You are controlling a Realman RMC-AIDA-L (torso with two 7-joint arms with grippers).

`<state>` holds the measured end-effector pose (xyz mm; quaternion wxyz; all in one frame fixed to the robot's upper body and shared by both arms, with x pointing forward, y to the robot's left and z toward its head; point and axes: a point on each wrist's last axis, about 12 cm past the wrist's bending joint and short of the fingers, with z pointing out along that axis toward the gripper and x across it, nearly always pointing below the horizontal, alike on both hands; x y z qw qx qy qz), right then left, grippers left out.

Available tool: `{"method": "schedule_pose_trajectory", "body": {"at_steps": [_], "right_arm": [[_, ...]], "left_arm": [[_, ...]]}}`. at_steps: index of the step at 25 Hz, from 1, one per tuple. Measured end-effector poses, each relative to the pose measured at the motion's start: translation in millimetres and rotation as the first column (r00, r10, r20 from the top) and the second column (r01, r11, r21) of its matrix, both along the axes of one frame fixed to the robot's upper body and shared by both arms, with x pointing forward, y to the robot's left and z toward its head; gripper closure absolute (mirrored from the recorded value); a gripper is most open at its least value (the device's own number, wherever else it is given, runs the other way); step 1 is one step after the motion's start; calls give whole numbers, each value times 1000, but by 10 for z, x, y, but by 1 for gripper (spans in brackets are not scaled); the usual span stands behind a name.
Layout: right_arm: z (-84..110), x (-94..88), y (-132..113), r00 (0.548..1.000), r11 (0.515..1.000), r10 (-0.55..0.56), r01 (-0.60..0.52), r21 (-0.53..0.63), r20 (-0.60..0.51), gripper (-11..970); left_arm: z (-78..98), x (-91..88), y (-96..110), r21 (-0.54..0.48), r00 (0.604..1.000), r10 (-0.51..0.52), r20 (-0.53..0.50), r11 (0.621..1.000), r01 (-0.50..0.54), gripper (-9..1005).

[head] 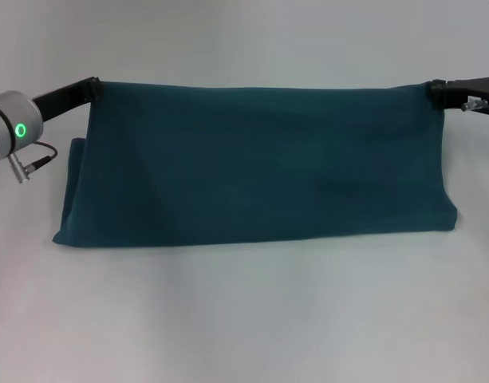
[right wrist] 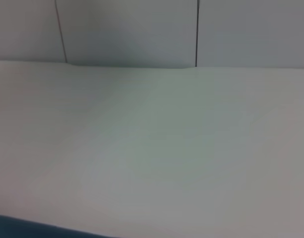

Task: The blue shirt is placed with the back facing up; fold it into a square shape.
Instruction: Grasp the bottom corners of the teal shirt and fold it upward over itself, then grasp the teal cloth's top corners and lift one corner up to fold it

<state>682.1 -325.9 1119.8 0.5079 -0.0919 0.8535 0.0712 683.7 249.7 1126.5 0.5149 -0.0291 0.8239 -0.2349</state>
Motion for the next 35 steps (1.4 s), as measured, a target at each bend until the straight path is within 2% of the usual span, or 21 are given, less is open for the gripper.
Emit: {"method": "schedule_pose_trajectory", "body": {"at_steps": [6,8,12,13,15,16,19,22,28,32,35], "right_arm": [[-18,-6,19,1000,1000,7,-7,-26,-2,922],[-13,-4,-2,1000,999,-9,9,-32,4,874],[-5,-7,-56,999,999,-35,35,-36,11,777],[-4,-13,-73,999,999,-39,39,-32,11,727],[-3,-32,-118,999,999,-46,46,-11,10,627],[-3,-47,-141,999,999,-45,45,5,9,577],[12,-111,-209,1000,997,-17,16,77,8,429],[11,-217,-279,1000,985,20,-18,171,-14,281],[-29,-482,-395,994,945,72,-41,326,-82,155],[-56,-653,-466,983,909,116,-48,415,-140,162],[-49,-757,-521,972,885,148,-48,463,-181,162]], "left_arm": [[-31,-4,-19,-13,999,51,9,999,-51,968],[-47,-7,-5,-25,997,76,8,997,-76,954],[-76,-19,17,-29,995,104,4,994,-104,808],[-88,-25,26,-28,994,111,2,993,-111,771],[-108,-37,45,-28,992,122,-1,992,-122,596],[-117,-45,56,-30,992,125,-3,992,-125,508],[-137,-72,84,-31,994,111,-6,993,-111,450],[-175,-139,108,-28,998,54,-12,998,-54,393],[-250,-356,251,-44,999,-51,-18,998,50,280],[-297,-505,329,-50,995,-100,-21,994,99,210],[-365,-599,389,-38,994,-105,-37,994,104,210]]}}
